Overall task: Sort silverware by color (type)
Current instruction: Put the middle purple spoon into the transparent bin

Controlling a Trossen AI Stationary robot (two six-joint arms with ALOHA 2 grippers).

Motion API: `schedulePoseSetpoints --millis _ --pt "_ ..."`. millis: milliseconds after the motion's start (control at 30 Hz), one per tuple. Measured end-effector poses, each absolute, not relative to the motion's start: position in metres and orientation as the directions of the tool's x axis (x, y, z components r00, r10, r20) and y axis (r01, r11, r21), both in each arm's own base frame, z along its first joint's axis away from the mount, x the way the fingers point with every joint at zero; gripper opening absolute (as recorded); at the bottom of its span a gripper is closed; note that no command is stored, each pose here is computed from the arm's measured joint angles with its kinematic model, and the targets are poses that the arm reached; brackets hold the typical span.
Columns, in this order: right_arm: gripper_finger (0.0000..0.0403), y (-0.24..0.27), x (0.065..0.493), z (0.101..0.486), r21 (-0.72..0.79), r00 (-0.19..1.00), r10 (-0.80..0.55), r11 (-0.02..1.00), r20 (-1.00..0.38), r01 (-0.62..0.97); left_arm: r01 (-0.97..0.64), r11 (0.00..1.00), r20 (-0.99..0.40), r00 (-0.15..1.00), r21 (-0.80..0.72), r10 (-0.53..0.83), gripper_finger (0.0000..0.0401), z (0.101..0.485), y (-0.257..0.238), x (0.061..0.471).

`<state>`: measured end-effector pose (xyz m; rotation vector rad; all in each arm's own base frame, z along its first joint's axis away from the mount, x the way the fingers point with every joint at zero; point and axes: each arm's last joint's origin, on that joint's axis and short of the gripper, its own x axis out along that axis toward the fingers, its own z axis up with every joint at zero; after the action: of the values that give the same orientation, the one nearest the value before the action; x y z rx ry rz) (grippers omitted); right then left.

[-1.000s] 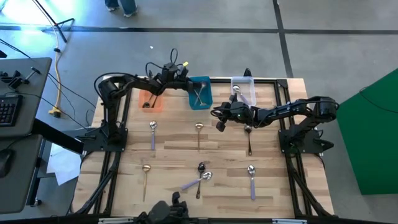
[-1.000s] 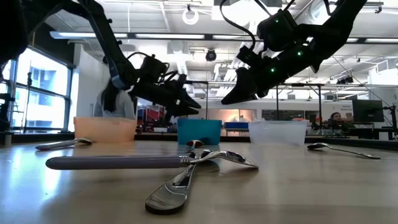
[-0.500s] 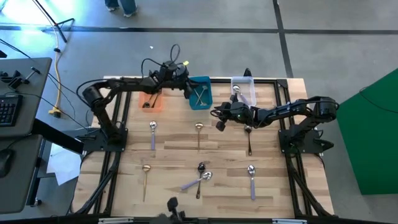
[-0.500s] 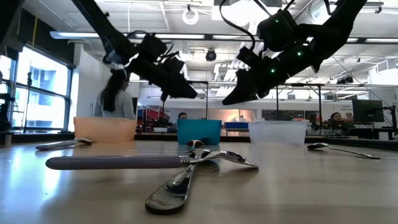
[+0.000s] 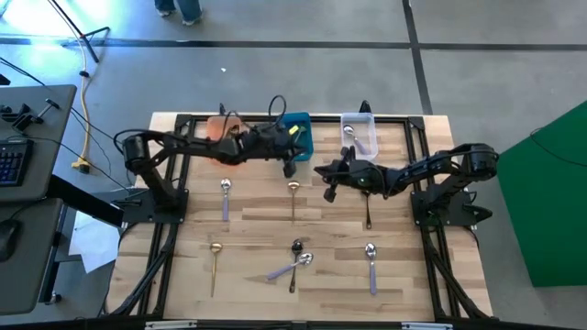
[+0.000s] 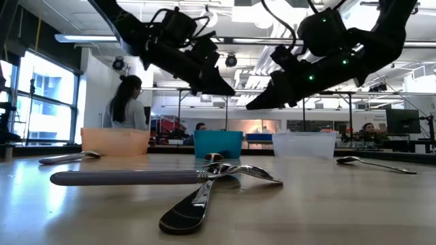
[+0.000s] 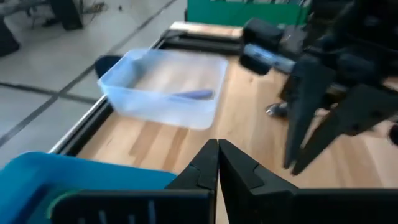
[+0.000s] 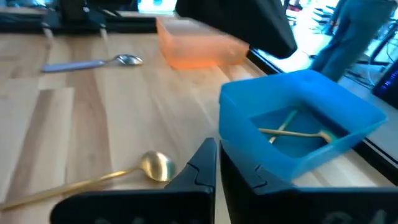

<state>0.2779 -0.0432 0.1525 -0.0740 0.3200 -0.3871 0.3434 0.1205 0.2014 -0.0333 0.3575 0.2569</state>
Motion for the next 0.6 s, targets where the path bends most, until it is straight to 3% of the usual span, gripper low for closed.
schedulePoseSetpoints --millis 267,600 --pt "0.0001 -0.042 0.279 0.154 -0.121 0.906 -0.326 0.945 -0.272 0.304 -0.248 0.968 -0.225 0.946 -0.031 0.235 0.0000 0.172 0.103 0.320" --pt "0.0000 -0.055 0.285 0.166 -0.091 0.922 -0.323 0.946 -0.213 0.310 -0.250 0.968 -0.209 0.949 -0.038 0.237 0.0001 0.157 0.099 0.304"
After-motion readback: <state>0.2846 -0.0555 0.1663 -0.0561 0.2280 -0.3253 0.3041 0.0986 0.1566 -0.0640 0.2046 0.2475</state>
